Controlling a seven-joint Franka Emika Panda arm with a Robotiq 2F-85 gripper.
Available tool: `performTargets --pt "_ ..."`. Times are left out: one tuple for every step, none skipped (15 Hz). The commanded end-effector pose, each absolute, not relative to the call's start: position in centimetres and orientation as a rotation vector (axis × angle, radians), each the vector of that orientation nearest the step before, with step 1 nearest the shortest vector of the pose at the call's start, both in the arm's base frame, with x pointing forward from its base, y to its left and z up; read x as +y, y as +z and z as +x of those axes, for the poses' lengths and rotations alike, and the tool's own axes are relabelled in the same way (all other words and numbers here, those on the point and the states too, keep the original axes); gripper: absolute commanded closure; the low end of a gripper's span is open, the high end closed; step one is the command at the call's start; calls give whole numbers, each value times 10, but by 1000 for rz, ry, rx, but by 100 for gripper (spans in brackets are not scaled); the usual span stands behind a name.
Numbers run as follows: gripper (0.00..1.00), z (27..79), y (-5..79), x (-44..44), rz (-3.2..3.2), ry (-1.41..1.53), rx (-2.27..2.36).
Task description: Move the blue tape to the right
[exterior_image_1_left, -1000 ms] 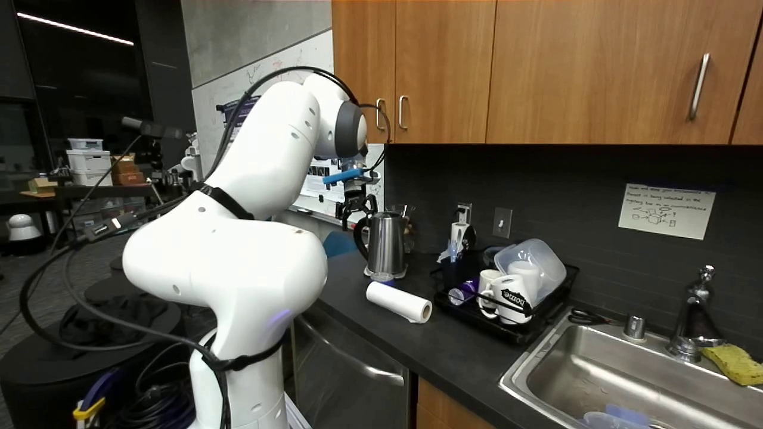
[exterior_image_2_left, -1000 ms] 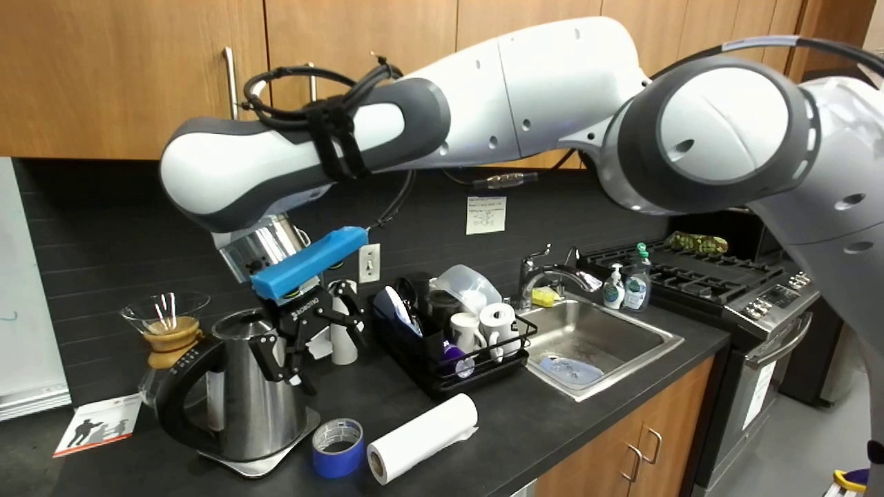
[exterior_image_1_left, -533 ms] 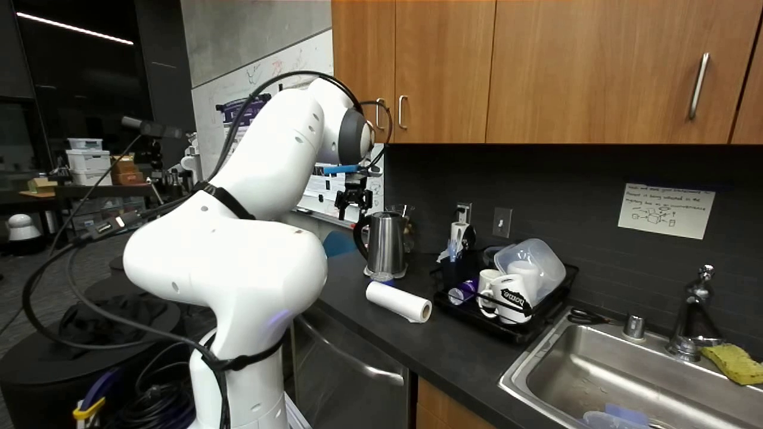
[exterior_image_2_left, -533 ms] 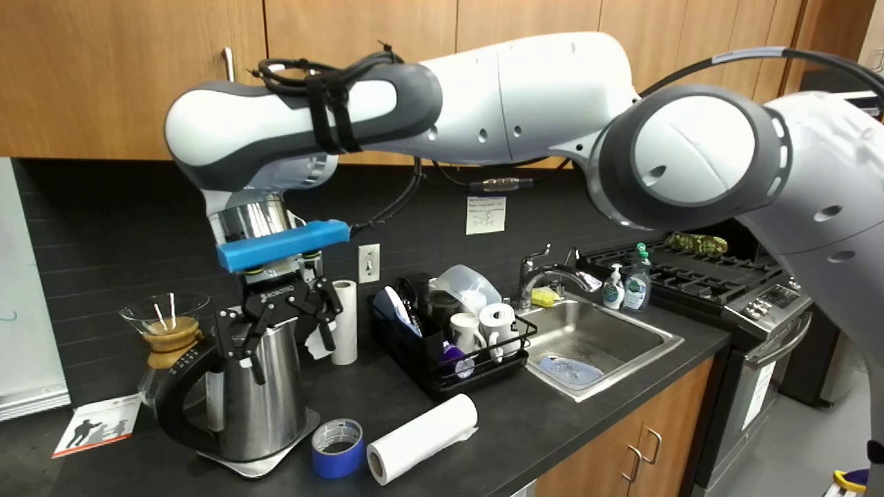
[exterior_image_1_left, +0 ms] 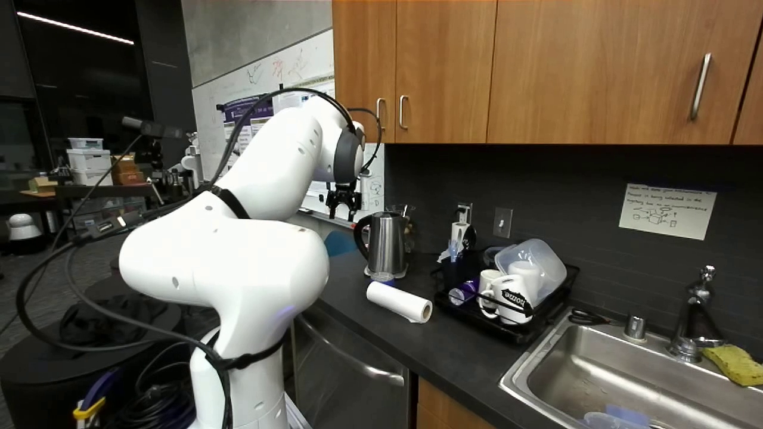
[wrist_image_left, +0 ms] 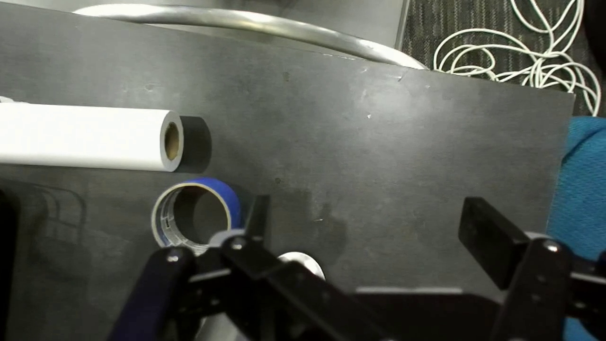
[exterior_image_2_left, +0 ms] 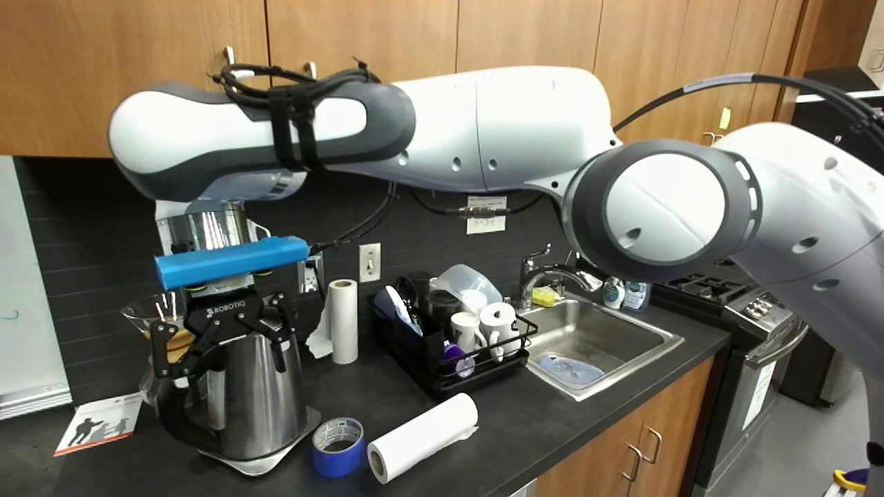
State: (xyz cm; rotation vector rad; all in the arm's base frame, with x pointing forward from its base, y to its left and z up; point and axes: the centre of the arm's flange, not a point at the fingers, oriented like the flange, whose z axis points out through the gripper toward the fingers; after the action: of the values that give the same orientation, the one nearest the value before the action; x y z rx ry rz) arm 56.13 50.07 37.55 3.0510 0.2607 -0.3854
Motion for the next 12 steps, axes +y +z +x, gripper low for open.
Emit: performTargets --pt "0 562 375 500 3051 -384 259" --pt "0 563 376 500 3052 -381 256" --pt "0 564 377 499 3053 -378 254" --pt "0 564 378 499 3054 -376 253" --pt "0 567 375 497 3045 -352 237" --pt "0 567 373 496 3036 -340 233" --pt "0 568 371 495 3029 -339 229" --pt "0 566 370 493 3017 -348 210" --pt "0 566 370 492 3012 -354 189" --pt "0 561 365 471 3024 -370 155" --pt "0 558 364 464 3027 -376 122" --pt "0 553 365 455 3029 -393 83"
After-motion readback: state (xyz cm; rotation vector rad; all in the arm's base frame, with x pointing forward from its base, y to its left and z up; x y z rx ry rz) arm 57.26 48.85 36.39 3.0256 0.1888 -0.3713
